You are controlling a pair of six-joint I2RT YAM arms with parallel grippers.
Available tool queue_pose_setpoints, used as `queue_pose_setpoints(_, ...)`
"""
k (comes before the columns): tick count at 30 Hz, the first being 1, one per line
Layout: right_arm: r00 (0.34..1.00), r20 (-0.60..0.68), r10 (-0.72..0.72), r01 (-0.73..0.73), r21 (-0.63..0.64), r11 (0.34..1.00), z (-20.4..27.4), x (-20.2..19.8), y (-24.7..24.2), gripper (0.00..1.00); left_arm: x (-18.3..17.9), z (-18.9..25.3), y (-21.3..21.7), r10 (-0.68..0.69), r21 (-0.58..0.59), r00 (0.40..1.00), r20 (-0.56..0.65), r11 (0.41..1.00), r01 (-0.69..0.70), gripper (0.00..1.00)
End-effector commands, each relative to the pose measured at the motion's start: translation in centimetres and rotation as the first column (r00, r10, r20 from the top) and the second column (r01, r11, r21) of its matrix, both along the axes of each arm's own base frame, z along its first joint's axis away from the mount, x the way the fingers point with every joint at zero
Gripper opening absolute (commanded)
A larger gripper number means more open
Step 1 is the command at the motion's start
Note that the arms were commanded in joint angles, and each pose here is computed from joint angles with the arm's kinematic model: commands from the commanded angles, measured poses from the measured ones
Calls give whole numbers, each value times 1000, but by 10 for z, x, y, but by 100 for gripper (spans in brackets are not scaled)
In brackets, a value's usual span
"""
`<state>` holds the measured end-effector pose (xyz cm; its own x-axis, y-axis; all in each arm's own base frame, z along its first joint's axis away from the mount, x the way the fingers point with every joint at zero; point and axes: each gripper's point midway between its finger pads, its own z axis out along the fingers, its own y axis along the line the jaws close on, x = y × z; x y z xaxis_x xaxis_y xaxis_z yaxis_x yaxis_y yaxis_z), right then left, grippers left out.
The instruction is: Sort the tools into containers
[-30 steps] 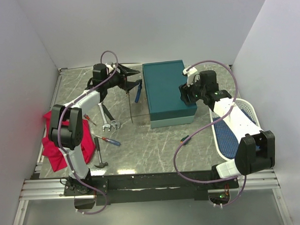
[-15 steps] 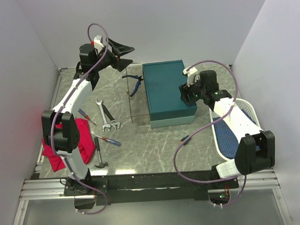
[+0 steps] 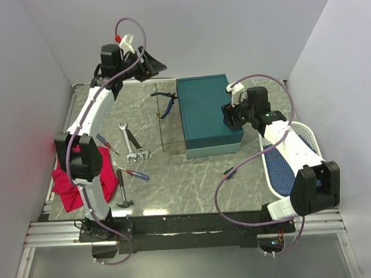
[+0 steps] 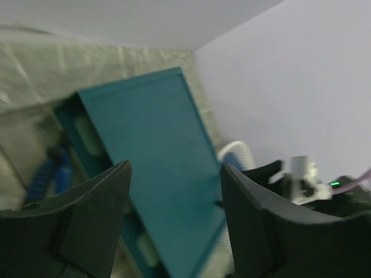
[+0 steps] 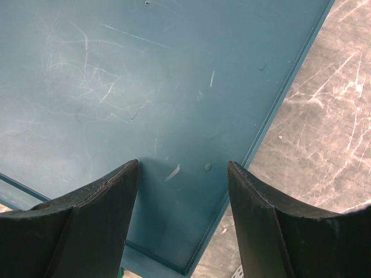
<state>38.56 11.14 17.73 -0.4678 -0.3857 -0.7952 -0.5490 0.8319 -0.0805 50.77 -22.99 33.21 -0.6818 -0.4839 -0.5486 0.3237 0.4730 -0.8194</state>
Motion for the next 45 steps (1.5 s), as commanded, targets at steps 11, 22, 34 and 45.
queue_pose_setpoints(11, 988, -152, -1, -8, -62, 998, -41, -22, -10, 70, 6, -45, 52, -533, 891, 798, 283, 454, -13, 66)
queue_pose_setpoints(22, 988, -154, -5, -5, -66, 998, -43, -23, -11, 70, 0, -89, 41, -649, 966, 751, 127, 251, 54, 57)
queue_pose_setpoints(34, 988, -153, -11, 0, -66, 998, -46, -26, -13, 70, 4, -112, 46, -638, 985, 767, 64, 163, 53, 50)
queue_pose_setpoints(45, 989, -145, -17, 8, -66, 998, -46, -26, -14, 70, 7, -124, 39, -640, 991, 767, 38, 124, 54, 42)
